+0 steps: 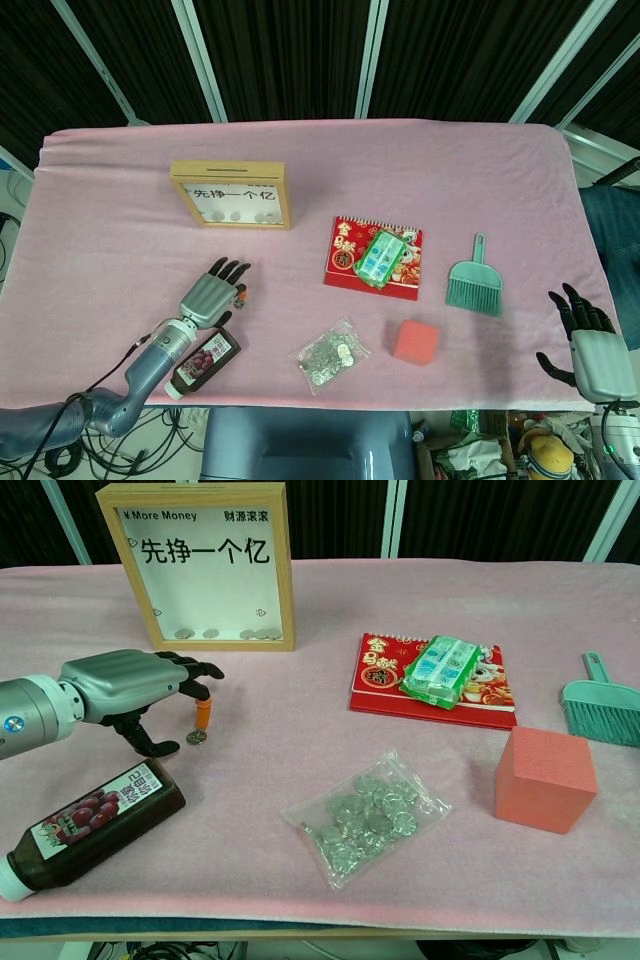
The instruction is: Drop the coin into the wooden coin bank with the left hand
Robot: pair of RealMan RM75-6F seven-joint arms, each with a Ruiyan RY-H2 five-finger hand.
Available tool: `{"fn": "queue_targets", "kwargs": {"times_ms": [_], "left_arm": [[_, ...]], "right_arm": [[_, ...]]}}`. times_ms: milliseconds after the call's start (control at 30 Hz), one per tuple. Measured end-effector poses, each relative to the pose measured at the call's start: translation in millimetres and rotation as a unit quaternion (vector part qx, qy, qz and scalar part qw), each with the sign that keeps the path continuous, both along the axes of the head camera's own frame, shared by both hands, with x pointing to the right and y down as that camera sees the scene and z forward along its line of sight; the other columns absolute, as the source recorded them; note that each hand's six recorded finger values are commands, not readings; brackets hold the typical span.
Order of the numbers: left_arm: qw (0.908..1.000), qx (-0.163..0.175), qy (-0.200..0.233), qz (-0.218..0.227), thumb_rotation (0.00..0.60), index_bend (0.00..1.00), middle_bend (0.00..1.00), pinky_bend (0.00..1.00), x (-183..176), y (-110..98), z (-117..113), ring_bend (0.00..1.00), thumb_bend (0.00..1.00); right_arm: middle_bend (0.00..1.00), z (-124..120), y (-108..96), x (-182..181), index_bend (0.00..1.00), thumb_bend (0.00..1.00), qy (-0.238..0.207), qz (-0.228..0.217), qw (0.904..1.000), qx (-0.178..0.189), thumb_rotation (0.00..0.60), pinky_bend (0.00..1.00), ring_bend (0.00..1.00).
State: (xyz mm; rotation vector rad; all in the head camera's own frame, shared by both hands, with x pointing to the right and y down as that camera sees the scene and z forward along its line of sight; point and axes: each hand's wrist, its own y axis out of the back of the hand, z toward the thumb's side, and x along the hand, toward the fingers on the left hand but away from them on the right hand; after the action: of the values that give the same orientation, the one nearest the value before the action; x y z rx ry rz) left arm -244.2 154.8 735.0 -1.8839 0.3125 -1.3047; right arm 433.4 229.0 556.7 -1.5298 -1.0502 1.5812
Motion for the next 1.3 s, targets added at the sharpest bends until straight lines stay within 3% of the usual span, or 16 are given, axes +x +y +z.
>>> {"fn": "queue_targets", "kwargs": {"times_ms": [1300], "left_arm": [[0.9998,-0.007,-0.016,0.010,0.600,0.45,0.04,0.00,6,-2,11,0.00,0.36]], "right_arm": [[0.00,0,0,0,0.12,0.16,-0.003,0.000,1.0000,-0.002,0.600,0.16,0.10]]}}
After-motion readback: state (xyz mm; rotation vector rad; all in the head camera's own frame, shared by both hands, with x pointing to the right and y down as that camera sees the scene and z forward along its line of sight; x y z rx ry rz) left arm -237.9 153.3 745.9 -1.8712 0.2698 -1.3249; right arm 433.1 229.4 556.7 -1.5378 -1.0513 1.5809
